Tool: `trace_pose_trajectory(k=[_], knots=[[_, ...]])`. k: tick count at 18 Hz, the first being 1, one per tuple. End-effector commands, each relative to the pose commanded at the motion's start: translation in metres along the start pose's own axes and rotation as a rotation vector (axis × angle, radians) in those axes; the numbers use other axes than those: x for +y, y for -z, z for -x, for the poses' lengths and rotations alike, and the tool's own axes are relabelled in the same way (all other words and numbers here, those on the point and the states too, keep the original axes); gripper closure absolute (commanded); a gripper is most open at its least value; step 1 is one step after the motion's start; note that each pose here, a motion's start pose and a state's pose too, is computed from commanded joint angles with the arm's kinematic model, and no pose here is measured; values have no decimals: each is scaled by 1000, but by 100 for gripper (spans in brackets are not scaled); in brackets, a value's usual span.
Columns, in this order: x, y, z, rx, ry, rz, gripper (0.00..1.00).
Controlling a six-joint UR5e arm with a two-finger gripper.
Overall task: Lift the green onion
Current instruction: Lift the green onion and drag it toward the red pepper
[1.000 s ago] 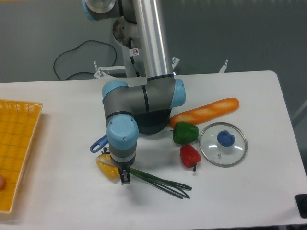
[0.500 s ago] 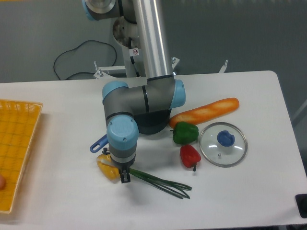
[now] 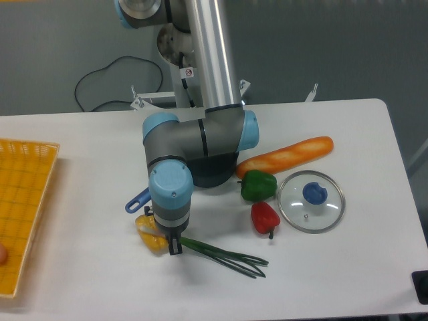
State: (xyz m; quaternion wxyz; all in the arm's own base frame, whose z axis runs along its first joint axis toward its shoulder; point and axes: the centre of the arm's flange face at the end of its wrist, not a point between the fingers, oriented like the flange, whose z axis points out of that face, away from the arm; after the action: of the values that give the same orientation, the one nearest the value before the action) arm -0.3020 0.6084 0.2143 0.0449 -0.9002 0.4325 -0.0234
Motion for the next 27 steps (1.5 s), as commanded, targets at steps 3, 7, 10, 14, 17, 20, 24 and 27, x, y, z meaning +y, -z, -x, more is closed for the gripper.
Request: trace_pose_trajectory(k=[3,7,10,14,17,20,24,27], knots=[[0,2,0,-2,0,2,84],[5,5,3,-8,7,0,84],[10,17,9,-34,16,-6,84],[14,34,20,-70,46,-12,84],[13,39,22,-80,63,-16,84],[12,57,28,-115,67,-17,84],[10,90,34,-172,115,-19,84],[9,106,31,-193,116,-14,84]])
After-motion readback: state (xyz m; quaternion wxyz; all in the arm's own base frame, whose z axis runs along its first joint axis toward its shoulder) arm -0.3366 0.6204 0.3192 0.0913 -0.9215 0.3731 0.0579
